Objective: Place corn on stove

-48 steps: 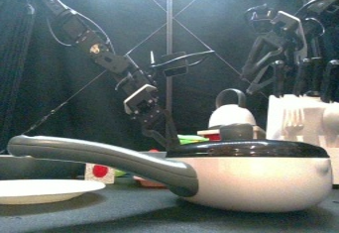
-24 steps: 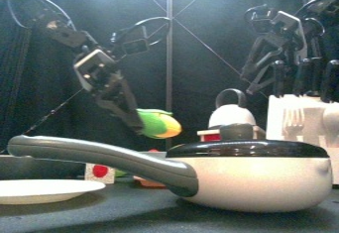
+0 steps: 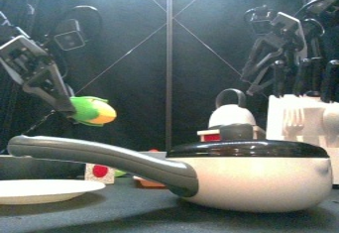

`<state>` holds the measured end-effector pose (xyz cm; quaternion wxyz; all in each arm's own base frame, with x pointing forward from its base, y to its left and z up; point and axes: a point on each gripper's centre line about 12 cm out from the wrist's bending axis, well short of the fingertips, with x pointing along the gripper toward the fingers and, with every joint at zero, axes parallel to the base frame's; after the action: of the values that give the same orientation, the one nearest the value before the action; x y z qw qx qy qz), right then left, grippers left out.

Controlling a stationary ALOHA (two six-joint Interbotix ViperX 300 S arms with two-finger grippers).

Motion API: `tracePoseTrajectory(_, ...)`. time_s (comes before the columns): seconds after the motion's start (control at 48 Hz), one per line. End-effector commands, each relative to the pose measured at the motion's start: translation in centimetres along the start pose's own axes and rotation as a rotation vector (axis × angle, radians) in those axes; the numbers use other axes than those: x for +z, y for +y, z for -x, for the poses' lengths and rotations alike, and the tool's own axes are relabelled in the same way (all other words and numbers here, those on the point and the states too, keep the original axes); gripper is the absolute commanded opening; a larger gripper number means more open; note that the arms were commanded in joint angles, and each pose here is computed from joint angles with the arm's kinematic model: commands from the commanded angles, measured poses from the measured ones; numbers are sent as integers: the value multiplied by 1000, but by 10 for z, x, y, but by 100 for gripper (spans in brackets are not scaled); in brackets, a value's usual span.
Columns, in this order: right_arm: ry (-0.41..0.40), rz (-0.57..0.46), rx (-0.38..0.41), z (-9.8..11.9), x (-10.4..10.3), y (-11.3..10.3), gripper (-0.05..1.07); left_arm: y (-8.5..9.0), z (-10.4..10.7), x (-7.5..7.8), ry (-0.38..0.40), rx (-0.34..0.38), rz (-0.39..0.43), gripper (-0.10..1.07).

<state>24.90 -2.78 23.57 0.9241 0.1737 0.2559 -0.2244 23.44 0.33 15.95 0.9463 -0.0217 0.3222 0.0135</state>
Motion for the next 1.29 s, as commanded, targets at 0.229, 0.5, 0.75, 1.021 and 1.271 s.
tracePoseTrajectory(0.229,-15,-7,8,2,6,2,94,4,33,-30,-49,3,135,72)
tracePoseTrajectory(0.5,-13,-9,0,0,6,0,94,2,32,-55,76,-3,217,72)
tracePoseTrajectory(0.75,-13,-8,1,0,6,1,94,2,32,-57,85,-5,231,73)
tracePoseTrajectory(1.021,-15,-10,2,0,6,1,94,5,31,-62,104,11,296,78)
tracePoseTrajectory(1.271,-14,-9,3,0,6,1,94,5,31,-63,107,11,305,89)
